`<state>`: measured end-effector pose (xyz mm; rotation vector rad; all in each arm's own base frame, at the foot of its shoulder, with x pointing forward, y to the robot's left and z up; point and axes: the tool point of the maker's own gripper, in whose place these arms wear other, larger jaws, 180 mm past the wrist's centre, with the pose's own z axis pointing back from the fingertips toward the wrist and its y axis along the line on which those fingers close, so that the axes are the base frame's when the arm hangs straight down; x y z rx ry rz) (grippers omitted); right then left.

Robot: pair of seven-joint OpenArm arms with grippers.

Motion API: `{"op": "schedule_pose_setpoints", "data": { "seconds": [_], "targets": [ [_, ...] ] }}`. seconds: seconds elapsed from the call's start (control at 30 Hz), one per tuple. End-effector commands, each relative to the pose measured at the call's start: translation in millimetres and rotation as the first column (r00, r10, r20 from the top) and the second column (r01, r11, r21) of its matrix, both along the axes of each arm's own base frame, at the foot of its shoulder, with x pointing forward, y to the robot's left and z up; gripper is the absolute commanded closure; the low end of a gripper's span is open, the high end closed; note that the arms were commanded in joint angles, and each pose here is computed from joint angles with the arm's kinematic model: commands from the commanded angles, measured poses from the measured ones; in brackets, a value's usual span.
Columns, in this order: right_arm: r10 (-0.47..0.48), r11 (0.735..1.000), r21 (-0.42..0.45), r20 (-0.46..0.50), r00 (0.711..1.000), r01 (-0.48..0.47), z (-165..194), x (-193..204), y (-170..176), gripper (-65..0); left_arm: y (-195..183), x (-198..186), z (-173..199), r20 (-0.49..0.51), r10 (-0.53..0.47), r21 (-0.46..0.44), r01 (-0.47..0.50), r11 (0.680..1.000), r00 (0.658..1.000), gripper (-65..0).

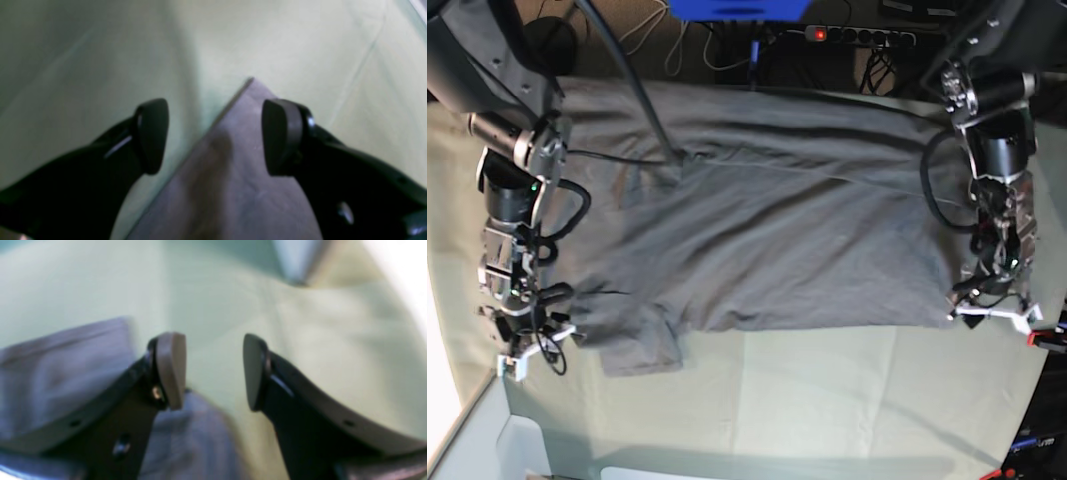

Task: Layout the t-shirt on the table in an organized manner, then fold the t-shirt properly
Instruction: 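Reach both grippers to the t-shirt's middle and grasp the fabric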

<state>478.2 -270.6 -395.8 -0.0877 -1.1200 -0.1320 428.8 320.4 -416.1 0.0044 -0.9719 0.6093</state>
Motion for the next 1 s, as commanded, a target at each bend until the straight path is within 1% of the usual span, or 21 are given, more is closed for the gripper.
{"op": "schedule_pose_setpoints", "data": {
  "seconds": [0.0, 0.07, 0.17, 0.27, 0.3, 0.33, 0.43, 0.5, 0.6, 0.7, 0.77, 0.83, 0.87, 0.93, 0.97],
  "targets": [
    [0.005, 1.0, -0.014, 0.075, 0.997, -0.004, 27.1, 15.2, -7.5, -28.5, 2.1, 19.2, 22.2, 0.052, -0.022, 0.029, 0.021, 0.999, 0.998, -42.4],
    [0.005, 1.0, -0.016, 0.077, 0.997, -0.004, 28.3, 15.5, -9.1, -28.5, -2.4, 21.4, 16.0, 0.016, -0.059, 0.051, 0.058, 0.997, 0.998, -42.4],
    [-0.014, 1.0, -0.02, 0.078, 0.997, 0.016, 29.2, 15.1, -13.9, -28.4, -11.7, 31.7, 15.5, 0.018, -0.101, 0.095, 0.099, 0.991, 0.995, -42.4],
    [-0.125, 0.988, -0.077, 0.074, 0.989, 0.13, 30.4, 10.2, -36.4, -28.4, -10.2, 36.6, 12.9, 0.036, -0.122, 0.166, 0.115, 0.979, 0.992, -42.4],
    [-0.156, 0.983, -0.091, 0.074, 0.985, 0.162, 30.9, 8.4, -42.5, -28.4, -13.9, 39.1, 12.2, 0.032, -0.147, 0.194, 0.138, 0.971, 0.989, -42.4],
    [-0.168, 0.98, -0.096, 0.075, 0.983, 0.175, 31.1, 7.6, -44.8, -28.4, -16.4, 39.9, 11.2, 0.029, -0.167, 0.216, 0.157, 0.964, 0.986, -42.4],
    [-0.158, 0.982, -0.092, 0.073, 0.985, 0.165, 30.2, 7.7, -43.0, -28.4, -18.8, 40.8, 10.5, 0.024, -0.215, 0.281, 0.199, 0.939, 0.976, -42.4],
    [-0.157, 0.982, -0.091, 0.073, 0.985, 0.163, 30.2, 7.7, -42.7, -28.4, -22.6, 42.8, 11.6, 0.024, -0.241, 0.307, 0.222, 0.926, 0.97, -42.4],
    [-0.14, 0.986, -0.082, 0.068, 0.988, 0.145, 27.9, 8.0, -38.3, -28.4, -24.1, 43.0, 11.3, 0.021, -0.249, 0.312, 0.231, 0.922, 0.968, -42.4],
    [-0.115, 0.992, -0.05, 0.015, 0.993, 0.116, 7.8, 3.8, -27.9, -28.4, -24.6, 43.1, 11.2, 0.018, -0.256, 0.316, 0.238, 0.919, 0.966, -42.4],
    [-0.118, 0.992, -0.045, -0.008, 0.993, 0.117, 2.7, 2.9, -32.2, -28.4, -31.7, 46.9, 13.5, 0.032, -0.29, 0.298, 0.268, 0.916, 0.956, -42.4],
    [-0.114, 0.993, -0.033, -0.035, 0.993, 0.112, -7.3, -0.7, -29.3, -28.4, -42.3, 50.9, 15.8, 0.052, -0.336, 0.273, 0.31, 0.911, 0.94, -42.4],
    [-0.115, 0.993, -0.033, -0.042, 0.992, 0.114, -9.2, -2.2, -30.9, -28.4, -43.1, 50.9, 14.3, 0.05, -0.341, 0.265, 0.317, 0.91, 0.939, -42.4],
    [-0.115, 0.993, -0.032, -0.043, 0.992, 0.113, -9.7, -2.4, -30.7, -28.4, -38.5, 46.0, 5.1, 0.022, -0.327, 0.254, 0.311, 0.916, 0.945, -42.4],
    [-0.115, 0.993, -0.032, -0.043, 0.992, 0.113, -9.7, -2.4, -30.7, -28.4, -36.0, 49.4, 7.4, 0.023, -0.317, 0.25, 0.301, 0.92, 0.948, -42.4]
  ]
}}
